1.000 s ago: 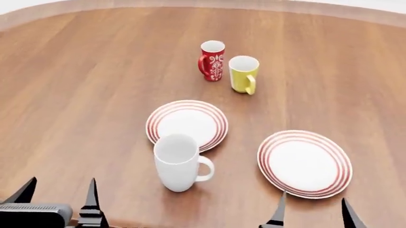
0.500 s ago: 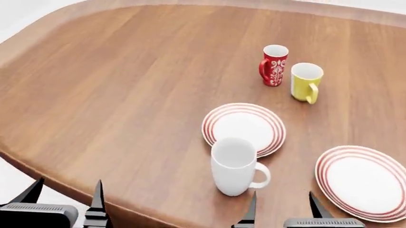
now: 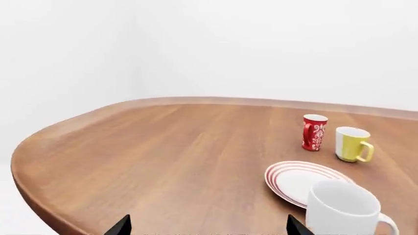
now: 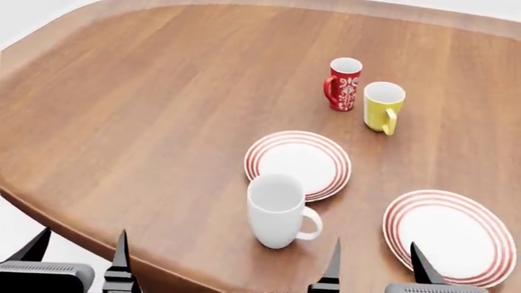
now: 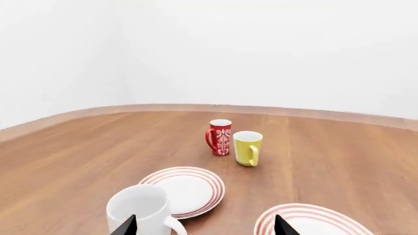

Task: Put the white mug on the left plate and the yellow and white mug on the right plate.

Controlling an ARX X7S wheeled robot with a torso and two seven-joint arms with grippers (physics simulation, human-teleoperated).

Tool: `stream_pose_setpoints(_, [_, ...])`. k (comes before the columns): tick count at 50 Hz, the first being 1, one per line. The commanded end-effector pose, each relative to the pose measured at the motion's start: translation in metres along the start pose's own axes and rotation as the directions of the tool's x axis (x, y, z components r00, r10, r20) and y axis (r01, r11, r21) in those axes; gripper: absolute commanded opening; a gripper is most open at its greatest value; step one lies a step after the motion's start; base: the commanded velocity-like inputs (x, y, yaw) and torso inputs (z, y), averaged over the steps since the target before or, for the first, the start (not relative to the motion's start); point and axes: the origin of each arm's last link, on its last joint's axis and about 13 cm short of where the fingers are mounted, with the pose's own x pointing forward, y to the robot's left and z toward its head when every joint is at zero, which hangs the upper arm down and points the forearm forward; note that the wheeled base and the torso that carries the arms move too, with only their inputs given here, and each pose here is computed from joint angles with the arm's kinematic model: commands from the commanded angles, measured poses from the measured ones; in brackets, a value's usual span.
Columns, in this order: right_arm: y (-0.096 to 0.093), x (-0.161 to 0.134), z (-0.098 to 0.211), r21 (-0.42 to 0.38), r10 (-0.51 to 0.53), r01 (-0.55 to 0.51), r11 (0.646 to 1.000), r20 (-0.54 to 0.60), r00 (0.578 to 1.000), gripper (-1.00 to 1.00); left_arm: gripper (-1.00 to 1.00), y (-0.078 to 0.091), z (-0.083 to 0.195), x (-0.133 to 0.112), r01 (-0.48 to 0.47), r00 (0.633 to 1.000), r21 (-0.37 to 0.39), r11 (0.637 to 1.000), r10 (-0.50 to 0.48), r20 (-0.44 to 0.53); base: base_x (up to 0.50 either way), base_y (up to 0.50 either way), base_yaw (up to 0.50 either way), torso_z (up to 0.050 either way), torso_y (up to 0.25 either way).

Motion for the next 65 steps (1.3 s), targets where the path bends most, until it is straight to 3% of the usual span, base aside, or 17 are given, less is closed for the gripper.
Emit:
stream_pose_setpoints(1, [-0.009,-0.005,0.006,0.032,-0.033,0.032,0.999,0.037,0.999,1.0,1.0,0.002,0.003,0.0,-0.005,1.0,-0.007,1.0,0.005,0.004,0.08,-0.5,0.0,0.0,0.0])
stream_pose_setpoints(14, [-0.01,-0.008,0.008,0.028,-0.04,0.039,0.999,0.051,0.998,1.0,1.0,0.005,0.003,0.0,-0.014,1.0,-0.011,1.0,0.014,0.007,0.08,-0.5,0.0,0.0,0.0])
stream_pose_setpoints(16, [-0.012,-0.009,0.012,0.01,-0.072,0.072,0.997,0.076,0.994,1.0,1.0,0.005,0.005,0.0,-0.006,1.0,-0.043,0.999,0.006,0.004,0.11,-0.47,0.0,0.0,0.0])
stream_pose_setpoints(18, [-0.015,-0.003,0.016,0.05,-0.083,0.08,0.996,0.062,0.995,1.0,1.0,0.006,0.009,0.005,-0.016,1.0,-0.034,0.999,0.017,0.024,0.0,0.0,0.0,0.0,0.0])
stream_pose_setpoints(23, [-0.016,-0.003,0.014,0.009,-0.086,0.086,0.996,0.064,0.994,1.0,1.0,0.012,0.012,0.015,-0.048,0.999,-0.089,0.995,0.049,0.013,0.19,0.06,0.0,0.0,0.0])
stream_pose_setpoints(30, [-0.01,0.001,0.004,-0.003,-0.067,0.068,0.998,0.021,0.997,1.0,1.0,0.019,0.017,0.006,-0.063,0.997,-0.072,0.995,0.066,0.035,0.47,0.16,0.0,0.0,0.0])
stream_pose_setpoints(33, [-0.008,0.0,0.005,-0.007,-0.055,0.055,0.998,0.035,0.998,1.0,1.0,0.022,0.02,0.007,-0.086,0.993,-0.04,0.995,0.089,0.081,0.0,0.0,0.0,0.0,0.0])
stream_pose_setpoints(36, [-0.009,-0.001,0.007,-0.031,-0.074,0.076,0.997,0.061,0.995,1.0,1.0,0.023,0.013,0.009,-0.096,0.994,0.006,0.995,0.095,0.045,0.12,0.04,0.0,0.0,0.0])
stream_pose_setpoints(54, [-0.01,-0.001,0.01,-0.019,-0.073,0.074,0.997,0.051,0.996,1.0,1.0,0.017,0.017,0.006,-0.038,0.997,-0.014,0.999,0.039,0.065,0.47,0.16,0.0,0.0,0.0])
stream_pose_setpoints(65, [-0.011,0.0,0.01,-0.019,-0.073,0.074,0.997,0.053,0.996,1.0,1.0,0.018,0.015,0.007,-0.054,0.996,-0.004,0.999,0.055,0.073,0.46,0.15,0.0,0.0,0.0])
